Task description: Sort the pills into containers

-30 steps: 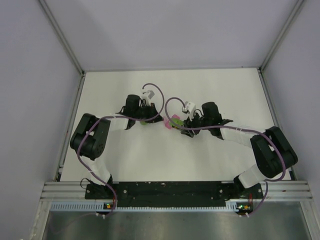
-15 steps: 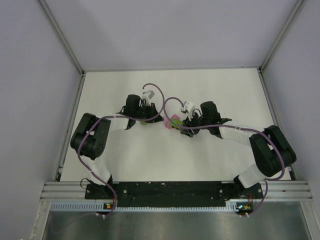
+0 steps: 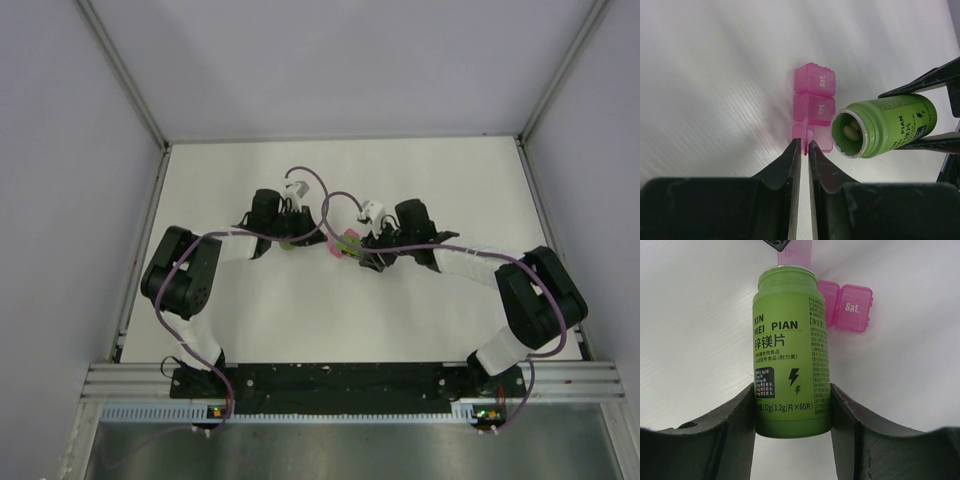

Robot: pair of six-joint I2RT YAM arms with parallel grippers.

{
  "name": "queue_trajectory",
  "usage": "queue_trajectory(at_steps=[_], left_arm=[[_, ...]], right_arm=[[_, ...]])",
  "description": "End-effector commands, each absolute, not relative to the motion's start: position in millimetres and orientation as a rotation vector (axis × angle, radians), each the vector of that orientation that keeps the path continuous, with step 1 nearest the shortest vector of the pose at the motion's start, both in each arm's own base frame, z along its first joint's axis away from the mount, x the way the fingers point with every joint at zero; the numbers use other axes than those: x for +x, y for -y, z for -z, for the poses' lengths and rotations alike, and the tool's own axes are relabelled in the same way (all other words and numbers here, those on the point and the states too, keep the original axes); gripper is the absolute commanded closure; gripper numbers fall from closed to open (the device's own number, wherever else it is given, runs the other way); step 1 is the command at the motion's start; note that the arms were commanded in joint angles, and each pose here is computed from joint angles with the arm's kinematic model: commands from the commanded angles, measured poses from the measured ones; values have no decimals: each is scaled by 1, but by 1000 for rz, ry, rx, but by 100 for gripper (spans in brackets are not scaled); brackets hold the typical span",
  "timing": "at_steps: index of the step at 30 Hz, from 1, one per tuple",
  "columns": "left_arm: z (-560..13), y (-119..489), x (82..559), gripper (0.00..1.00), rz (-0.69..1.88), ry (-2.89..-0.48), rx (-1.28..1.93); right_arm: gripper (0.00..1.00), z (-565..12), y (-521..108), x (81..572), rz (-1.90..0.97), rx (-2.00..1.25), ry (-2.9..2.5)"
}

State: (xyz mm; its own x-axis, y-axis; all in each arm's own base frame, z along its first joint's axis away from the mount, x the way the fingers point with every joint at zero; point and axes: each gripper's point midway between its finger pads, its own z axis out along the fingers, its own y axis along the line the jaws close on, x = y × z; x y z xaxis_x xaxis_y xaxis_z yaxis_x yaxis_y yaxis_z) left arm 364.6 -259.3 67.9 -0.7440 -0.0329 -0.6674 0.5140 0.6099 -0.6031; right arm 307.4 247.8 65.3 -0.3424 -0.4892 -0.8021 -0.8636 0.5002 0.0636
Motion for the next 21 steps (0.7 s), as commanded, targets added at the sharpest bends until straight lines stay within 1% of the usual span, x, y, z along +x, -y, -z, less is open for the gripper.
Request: queue_trajectory(at_steps=[1, 21], left_arm=[[-86, 265, 376, 83, 1095, -2121, 395], [-85, 263, 376, 83, 1082, -2130, 390]], right_arm=[[100, -85, -262, 319, -623, -1108, -1941], [100, -85, -265, 318, -582, -1065, -2028]])
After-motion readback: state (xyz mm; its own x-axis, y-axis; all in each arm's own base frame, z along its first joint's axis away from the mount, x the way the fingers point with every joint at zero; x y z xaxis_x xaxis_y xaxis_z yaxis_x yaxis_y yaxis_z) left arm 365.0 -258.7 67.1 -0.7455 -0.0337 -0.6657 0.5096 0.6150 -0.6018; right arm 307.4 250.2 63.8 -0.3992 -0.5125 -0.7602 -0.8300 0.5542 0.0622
